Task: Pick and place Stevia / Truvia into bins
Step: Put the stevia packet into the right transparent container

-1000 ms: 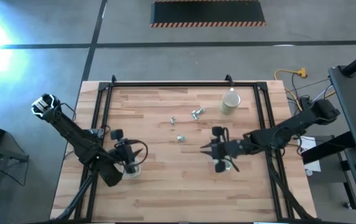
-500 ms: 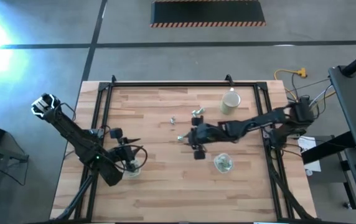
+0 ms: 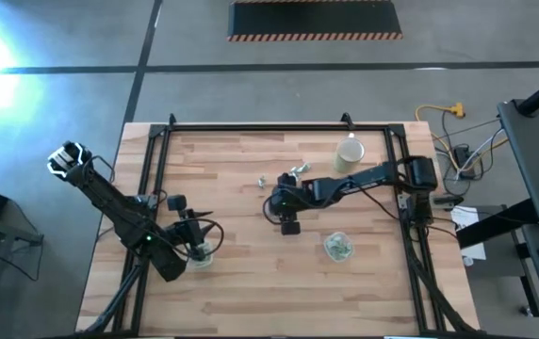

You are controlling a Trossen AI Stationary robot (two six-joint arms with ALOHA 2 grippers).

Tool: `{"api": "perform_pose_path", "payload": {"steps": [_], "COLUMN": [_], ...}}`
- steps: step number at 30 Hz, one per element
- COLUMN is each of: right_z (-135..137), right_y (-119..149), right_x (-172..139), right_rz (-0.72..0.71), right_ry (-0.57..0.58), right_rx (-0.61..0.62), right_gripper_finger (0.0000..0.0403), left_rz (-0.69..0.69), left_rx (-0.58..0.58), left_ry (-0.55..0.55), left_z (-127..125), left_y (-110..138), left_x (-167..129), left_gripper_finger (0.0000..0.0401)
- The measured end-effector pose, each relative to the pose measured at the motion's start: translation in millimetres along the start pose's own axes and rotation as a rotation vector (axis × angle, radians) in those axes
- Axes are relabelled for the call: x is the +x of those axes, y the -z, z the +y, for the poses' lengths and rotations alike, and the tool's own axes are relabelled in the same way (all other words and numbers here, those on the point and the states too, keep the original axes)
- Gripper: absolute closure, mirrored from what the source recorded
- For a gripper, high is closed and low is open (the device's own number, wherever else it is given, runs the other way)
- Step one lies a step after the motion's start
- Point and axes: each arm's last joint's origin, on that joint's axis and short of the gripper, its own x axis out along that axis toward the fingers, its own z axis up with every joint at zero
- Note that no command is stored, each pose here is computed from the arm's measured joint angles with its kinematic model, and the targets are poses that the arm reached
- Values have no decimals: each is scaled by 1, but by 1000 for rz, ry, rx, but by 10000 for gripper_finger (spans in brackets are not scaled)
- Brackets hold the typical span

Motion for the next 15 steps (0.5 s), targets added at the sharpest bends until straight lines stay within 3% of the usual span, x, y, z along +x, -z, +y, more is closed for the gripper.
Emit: {"api": "perform_pose_path", "payload": {"steps": [15], "right_z": [-4], "right_y": [11], "right_x": [13], "right_rz": [65], "right_ry": [8], "right_rx": [10], "right_gripper_finger": [299], "left_rz": [0], "left_rx": [0], "left_ry": [0], "left_z": [0], "left_y": [0], "left_x": [0], "left_gripper_finger": [266]}}
